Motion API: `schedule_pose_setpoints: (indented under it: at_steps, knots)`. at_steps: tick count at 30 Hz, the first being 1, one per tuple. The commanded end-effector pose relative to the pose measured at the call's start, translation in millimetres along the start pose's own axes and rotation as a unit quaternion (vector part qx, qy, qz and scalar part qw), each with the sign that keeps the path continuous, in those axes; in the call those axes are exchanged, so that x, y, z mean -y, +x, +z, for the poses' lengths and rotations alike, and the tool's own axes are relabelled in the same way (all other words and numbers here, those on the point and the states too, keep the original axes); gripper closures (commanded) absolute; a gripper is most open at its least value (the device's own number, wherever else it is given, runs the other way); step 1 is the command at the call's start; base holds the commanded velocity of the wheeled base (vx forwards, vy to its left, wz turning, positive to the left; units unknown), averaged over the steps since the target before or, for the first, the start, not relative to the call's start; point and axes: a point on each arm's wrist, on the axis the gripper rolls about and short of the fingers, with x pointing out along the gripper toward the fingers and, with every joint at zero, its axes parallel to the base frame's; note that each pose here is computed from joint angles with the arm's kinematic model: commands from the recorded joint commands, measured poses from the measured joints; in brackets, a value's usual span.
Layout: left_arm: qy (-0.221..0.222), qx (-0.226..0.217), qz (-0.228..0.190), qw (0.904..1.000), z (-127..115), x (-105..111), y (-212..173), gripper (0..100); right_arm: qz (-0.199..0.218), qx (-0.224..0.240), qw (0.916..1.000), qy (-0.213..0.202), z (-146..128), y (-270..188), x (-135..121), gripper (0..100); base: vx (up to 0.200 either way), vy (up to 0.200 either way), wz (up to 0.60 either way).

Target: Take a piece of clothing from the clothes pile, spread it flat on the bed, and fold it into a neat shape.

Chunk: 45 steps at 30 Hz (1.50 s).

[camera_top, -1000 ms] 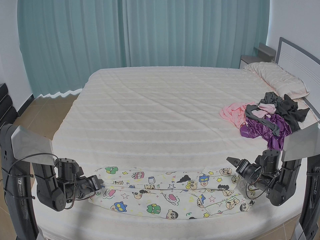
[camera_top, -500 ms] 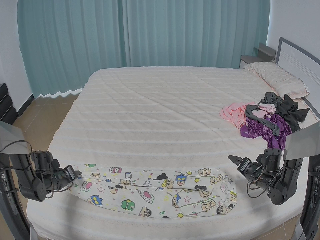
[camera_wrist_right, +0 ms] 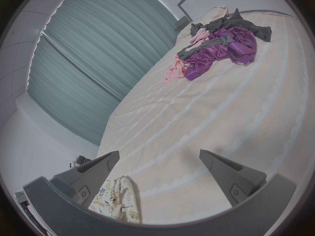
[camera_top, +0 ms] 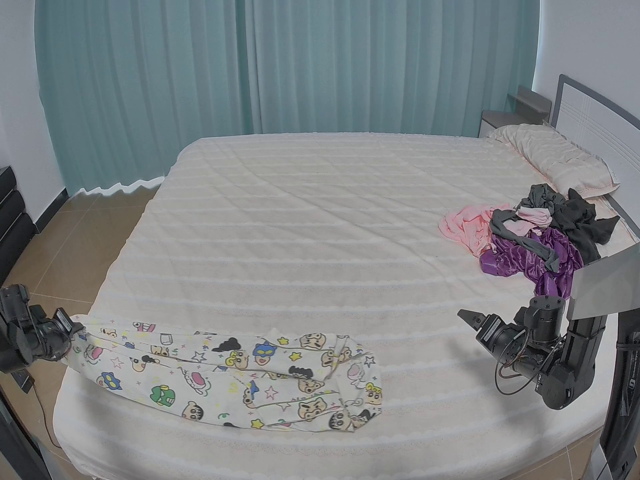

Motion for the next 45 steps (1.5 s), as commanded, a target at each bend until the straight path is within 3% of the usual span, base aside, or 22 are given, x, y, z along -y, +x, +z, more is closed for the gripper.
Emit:
schedule_pose_setpoints:
  at_steps: [1,5,10,16,22,27,36,45]
  knots:
    - [-0.004,0.072,0.000,0.9974,55.1,-6.8,-29.5,100,0.005,0.007,1.0000,0.000,1.9,-0.4,-0.8,0,0.000,0.000,0.00]
    - [-0.002,0.066,-0.004,0.9978,64.2,8.7,-43.6,100,0.005,0.007,1.0000,0.000,1.9,-0.4,-0.8,0,0.000,0.000,0.00]
    - [0.021,0.035,-0.013,0.9991,47.1,35.9,-40.3,100,0.005,0.006,1.0000,0.000,1.4,-0.6,-0.9,0,0.000,0.000,0.00]
    - [0.075,-0.019,-0.001,0.9970,-5.4,81.6,-29.3,100,0.005,0.007,1.0000,-0.001,1.7,-0.8,-1.2,0,0.000,0.000,0.00]
    - [0.139,-0.073,-0.020,0.9874,-63.8,127.5,-35.2,100,0.011,0.008,0.9999,-0.002,2.2,-3.3,-5.1,0,0.000,0.000,0.00]
    - [0.174,-0.087,-0.018,0.9806,-119.3,172.6,-36.3,100,0.010,0.007,0.9999,-0.002,1.9,-2.5,-4.1,0,0.000,0.000,0.00]
    - [0.235,-0.151,-0.047,0.9590,-221.5,225.3,-30.8,100,0.010,0.006,0.9999,-0.003,1.3,-2.3,-4.2,0,0.000,0.000,0.00]
    - [0.253,-0.174,-0.066,0.9495,-289.7,255.8,-13.4,100,0.009,0.005,0.9999,-0.005,0.7,-2.0,-3.5,0,0.000,0.000,0.00]
